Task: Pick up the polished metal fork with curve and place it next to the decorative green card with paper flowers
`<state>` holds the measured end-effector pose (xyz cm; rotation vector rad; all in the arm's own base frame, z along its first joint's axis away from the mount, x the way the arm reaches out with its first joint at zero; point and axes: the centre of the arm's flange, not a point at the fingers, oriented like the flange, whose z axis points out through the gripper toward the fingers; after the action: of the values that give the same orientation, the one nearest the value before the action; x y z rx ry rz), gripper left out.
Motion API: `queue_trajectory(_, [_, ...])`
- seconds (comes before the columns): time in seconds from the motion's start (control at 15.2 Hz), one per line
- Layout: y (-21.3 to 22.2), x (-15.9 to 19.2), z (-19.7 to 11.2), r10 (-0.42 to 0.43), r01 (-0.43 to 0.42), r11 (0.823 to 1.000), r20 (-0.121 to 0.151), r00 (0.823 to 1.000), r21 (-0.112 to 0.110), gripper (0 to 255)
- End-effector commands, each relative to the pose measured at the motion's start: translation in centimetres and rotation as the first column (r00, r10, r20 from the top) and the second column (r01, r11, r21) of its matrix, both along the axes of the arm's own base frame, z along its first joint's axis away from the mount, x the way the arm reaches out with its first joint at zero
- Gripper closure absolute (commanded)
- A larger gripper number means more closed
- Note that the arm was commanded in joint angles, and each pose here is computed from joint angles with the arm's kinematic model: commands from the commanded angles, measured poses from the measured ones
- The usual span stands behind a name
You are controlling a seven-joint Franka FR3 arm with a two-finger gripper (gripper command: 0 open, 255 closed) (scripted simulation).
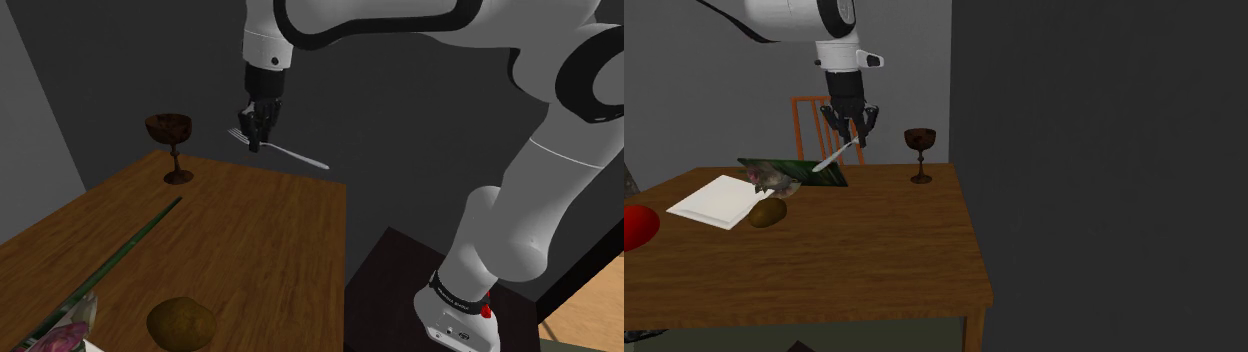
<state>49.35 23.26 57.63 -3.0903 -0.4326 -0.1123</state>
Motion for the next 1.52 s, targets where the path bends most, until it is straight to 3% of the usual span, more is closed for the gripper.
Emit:
queue_trajectory(0.0, [2.6, -0.7, 0.0, -0.002, 0.002, 1.0, 0.0, 1.0, 0.0, 255])
queue_trajectory(0.26, [6.8, -2.1, 0.0, -0.002, 0.002, 1.0, 0.0, 1.0, 0.0, 255])
queue_trajectory(1.45, [6.8, -2.1, -9.5, -0.002, 0.002, 1.0, 0.0, 1.0, 0.0, 255])
